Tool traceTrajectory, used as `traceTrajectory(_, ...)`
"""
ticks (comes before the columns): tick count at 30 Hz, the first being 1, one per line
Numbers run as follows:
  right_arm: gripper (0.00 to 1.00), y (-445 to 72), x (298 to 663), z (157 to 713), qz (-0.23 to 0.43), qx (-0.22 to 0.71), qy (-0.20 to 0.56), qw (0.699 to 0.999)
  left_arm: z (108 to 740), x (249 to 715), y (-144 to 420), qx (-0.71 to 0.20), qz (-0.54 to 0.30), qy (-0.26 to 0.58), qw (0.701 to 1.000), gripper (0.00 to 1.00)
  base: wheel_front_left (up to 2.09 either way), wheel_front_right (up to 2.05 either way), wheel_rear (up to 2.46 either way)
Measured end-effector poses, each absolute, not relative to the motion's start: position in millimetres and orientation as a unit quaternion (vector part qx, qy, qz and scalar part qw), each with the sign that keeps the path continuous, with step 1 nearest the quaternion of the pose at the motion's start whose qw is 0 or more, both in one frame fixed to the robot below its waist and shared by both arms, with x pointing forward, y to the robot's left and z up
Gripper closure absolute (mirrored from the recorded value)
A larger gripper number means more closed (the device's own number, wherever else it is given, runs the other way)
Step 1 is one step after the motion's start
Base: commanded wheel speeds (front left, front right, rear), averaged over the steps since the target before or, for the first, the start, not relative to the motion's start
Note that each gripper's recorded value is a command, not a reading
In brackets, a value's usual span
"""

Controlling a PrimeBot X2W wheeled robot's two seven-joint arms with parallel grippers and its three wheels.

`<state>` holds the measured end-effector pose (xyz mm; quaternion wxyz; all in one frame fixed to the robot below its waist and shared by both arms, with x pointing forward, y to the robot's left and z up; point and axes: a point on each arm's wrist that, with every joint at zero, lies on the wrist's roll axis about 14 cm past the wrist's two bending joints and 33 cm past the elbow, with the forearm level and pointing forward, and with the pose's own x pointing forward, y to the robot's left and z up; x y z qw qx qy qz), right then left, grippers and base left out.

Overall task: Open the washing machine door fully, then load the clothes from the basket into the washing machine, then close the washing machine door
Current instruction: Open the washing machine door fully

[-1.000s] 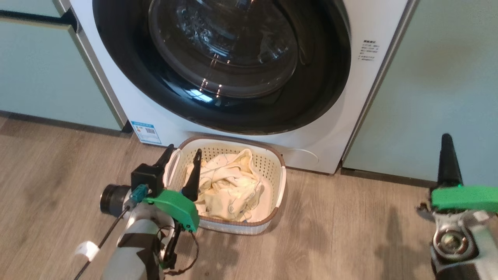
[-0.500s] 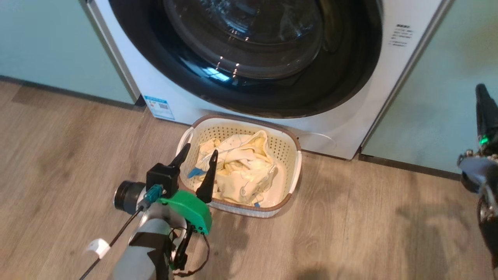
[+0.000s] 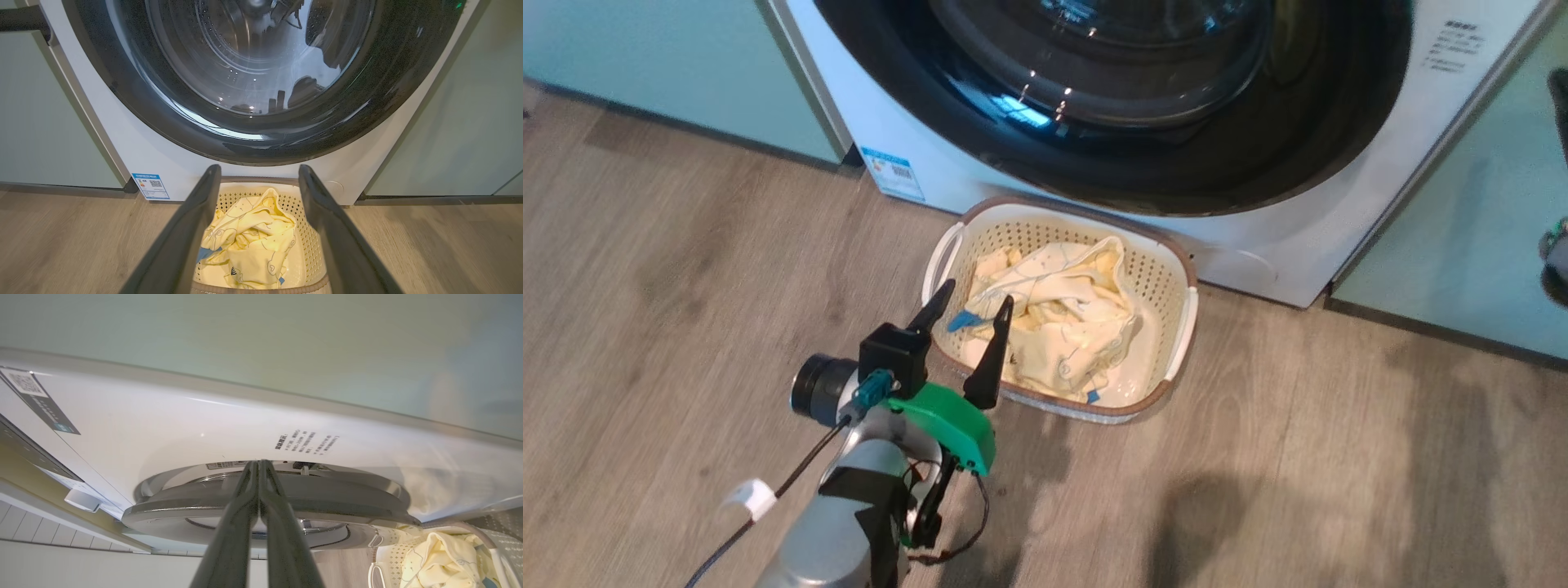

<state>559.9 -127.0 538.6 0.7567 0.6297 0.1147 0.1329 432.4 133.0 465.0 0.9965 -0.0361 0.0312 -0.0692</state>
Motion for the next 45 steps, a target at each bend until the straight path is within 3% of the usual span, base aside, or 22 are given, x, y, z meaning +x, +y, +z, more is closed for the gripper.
traceTrajectory(9, 1.00, -94, 592, 538, 0.177, 0.606, 0.158, 0.759, 450, 437, 139, -0.037, -0.057, 0.051, 0.996, 0.00, 0.00, 0.00, 0.00)
traceTrajectory(22, 1.00, -51, 612, 526, 0.222, 0.568, 0.219, 0.762, 441, 444, 154, -0.034, -0.034, 0.060, 0.997, 0.00, 0.00, 0.00, 0.00)
traceTrajectory(45, 1.00, -27, 609, 524, 0.266, 0.529, 0.268, 0.760, 444, 453, 151, -0.034, -0.034, 0.054, 0.997, 0.00, 0.00, 0.00, 0.00)
